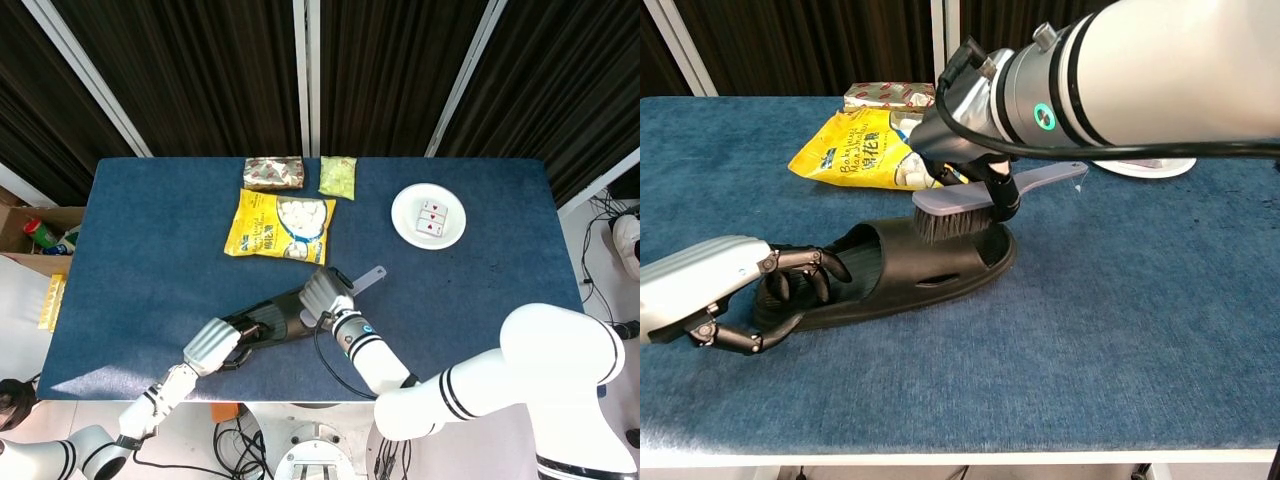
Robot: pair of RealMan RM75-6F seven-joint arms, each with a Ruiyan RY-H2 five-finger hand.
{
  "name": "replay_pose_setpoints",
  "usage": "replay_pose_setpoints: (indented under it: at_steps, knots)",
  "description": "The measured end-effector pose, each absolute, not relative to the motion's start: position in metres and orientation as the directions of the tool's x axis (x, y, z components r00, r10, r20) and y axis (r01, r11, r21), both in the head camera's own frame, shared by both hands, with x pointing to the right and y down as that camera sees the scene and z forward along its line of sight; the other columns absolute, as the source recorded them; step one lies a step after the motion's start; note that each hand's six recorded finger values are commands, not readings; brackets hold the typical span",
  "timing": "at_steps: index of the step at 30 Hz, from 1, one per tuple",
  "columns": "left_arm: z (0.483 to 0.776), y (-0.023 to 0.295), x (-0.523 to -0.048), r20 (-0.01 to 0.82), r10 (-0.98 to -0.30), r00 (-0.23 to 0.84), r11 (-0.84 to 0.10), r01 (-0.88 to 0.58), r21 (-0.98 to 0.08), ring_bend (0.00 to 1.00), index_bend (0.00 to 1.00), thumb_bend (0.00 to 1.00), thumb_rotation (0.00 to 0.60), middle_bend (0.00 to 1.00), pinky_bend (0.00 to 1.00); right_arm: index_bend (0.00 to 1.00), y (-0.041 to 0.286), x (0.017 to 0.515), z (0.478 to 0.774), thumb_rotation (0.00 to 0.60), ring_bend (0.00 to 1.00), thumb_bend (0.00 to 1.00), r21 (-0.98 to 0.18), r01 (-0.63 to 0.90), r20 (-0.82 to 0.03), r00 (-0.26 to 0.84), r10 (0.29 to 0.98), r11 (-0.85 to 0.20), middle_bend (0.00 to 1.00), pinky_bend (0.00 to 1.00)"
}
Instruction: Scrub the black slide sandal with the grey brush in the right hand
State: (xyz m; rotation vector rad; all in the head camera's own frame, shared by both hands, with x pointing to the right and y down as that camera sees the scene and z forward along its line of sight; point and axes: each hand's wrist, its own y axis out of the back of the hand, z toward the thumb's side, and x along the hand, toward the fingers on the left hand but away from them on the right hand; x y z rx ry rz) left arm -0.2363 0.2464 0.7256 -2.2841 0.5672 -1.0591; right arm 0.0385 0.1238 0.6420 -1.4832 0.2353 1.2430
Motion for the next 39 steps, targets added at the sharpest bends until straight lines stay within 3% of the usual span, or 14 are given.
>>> replay_pose_setpoints:
  at_steps: [16, 25, 33, 39]
  knots:
    - [0.724, 0.246, -0.238, 0.547, -0.579, 0.605, -0.756, -0.145, -0.639, 0.29, 0.26, 0.54, 0.600, 0.36, 0.41, 1.00, 0.130, 0.016, 0.673, 0.600, 0.71, 0.57, -0.591, -0.752, -0.769, 0.416, 0.486, -0.292, 0.78, 0.73]
    - [0.724, 0.245, -0.238, 0.545, -0.581, 0.605, -0.754, -0.148, -0.640, 0.29, 0.26, 0.54, 0.600, 0.36, 0.41, 1.00, 0.115, -0.005, 0.681, 0.600, 0.71, 0.55, -0.636, -0.736, -0.708, 0.437, 0.555, -0.231, 0.78, 0.73]
    - [0.723, 0.245, -0.239, 0.541, -0.583, 0.606, -0.753, -0.153, -0.640, 0.29, 0.26, 0.54, 0.600, 0.36, 0.41, 1.00, 0.098, -0.020, 0.671, 0.600, 0.71, 0.54, -0.728, -0.659, -0.611, 0.498, 0.616, -0.189, 0.78, 0.73]
    - [0.721, 0.243, -0.239, 0.531, -0.591, 0.607, -0.747, -0.163, -0.645, 0.29, 0.26, 0.54, 0.600, 0.36, 0.41, 1.00, 0.092, -0.002, 0.646, 0.600, 0.71, 0.54, -0.771, -0.607, -0.571, 0.525, 0.631, -0.193, 0.78, 0.73]
